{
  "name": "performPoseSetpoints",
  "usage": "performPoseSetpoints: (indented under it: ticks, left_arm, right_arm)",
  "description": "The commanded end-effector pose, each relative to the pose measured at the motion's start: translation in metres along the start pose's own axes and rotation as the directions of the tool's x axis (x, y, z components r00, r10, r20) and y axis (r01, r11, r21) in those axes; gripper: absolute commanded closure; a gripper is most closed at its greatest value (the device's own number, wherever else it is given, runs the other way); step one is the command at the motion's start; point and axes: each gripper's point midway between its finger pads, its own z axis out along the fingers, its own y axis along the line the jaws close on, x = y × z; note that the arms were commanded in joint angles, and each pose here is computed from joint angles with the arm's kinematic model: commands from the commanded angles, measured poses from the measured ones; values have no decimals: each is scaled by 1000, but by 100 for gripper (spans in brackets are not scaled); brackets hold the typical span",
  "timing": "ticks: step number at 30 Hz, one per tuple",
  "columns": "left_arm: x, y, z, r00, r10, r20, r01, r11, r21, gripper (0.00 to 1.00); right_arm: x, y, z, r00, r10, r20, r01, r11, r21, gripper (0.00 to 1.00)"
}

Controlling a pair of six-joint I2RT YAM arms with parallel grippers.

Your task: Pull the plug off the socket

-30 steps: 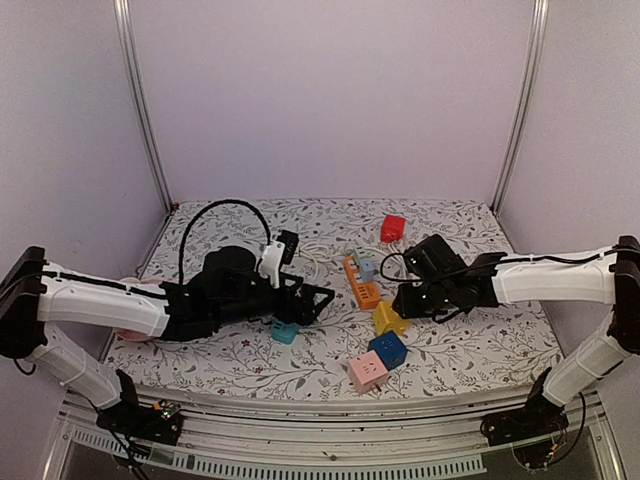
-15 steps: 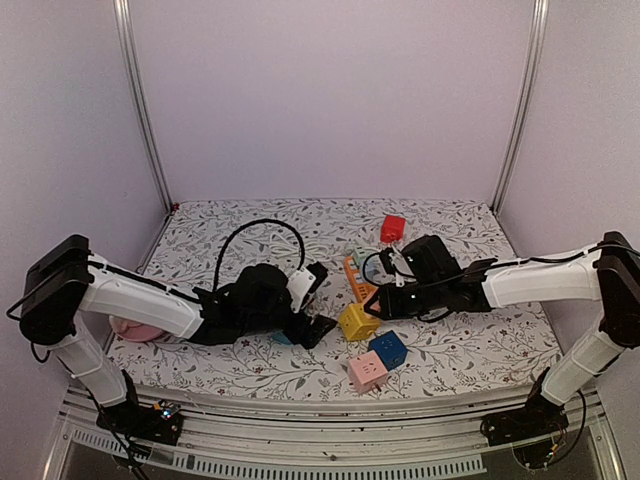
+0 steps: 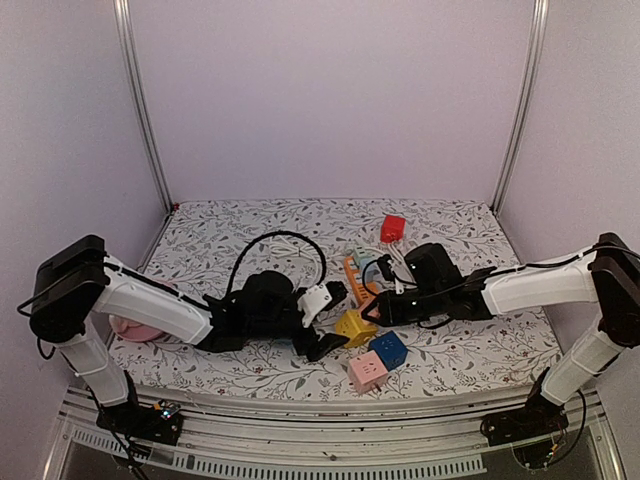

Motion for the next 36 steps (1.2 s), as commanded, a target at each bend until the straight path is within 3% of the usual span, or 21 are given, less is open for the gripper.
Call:
performPoseSetpoints:
  ticks: [1,6,20,24,29,33,36]
  left_arm:
    - [-2,-14,15,998,62,-18,-61,997,53,12]
    - [14,-12,33,990,70,-124,-66,997,42,24]
    - [17,-17,48,991,22,-131,-12,997,74,32]
    - [15,-18,49,993,-15,-113,24,997,78,43]
    - [17,-20,48,992,-21,-124,31,996,85,65]
    - [22,-21,46,990,-25,-140,37,996,84,81]
    - [23,-20,42,990,-30,-140,41,996,76,87]
  right_arm:
    - [-3,6,-4,999,-8,32,9,999,-36,86]
    - [-2,7,-6,999,-4,33,5,999,-44,86]
    - [4,8,-7,999,17,29,-15,997,-70,86]
    - [7,7,-7,999,28,24,-26,997,-75,86]
    - [9,9,-9,999,28,23,-26,996,-86,86]
    - [7,12,-11,999,30,28,-27,995,-98,94]
    - [4,13,-13,999,30,37,-26,995,-100,96]
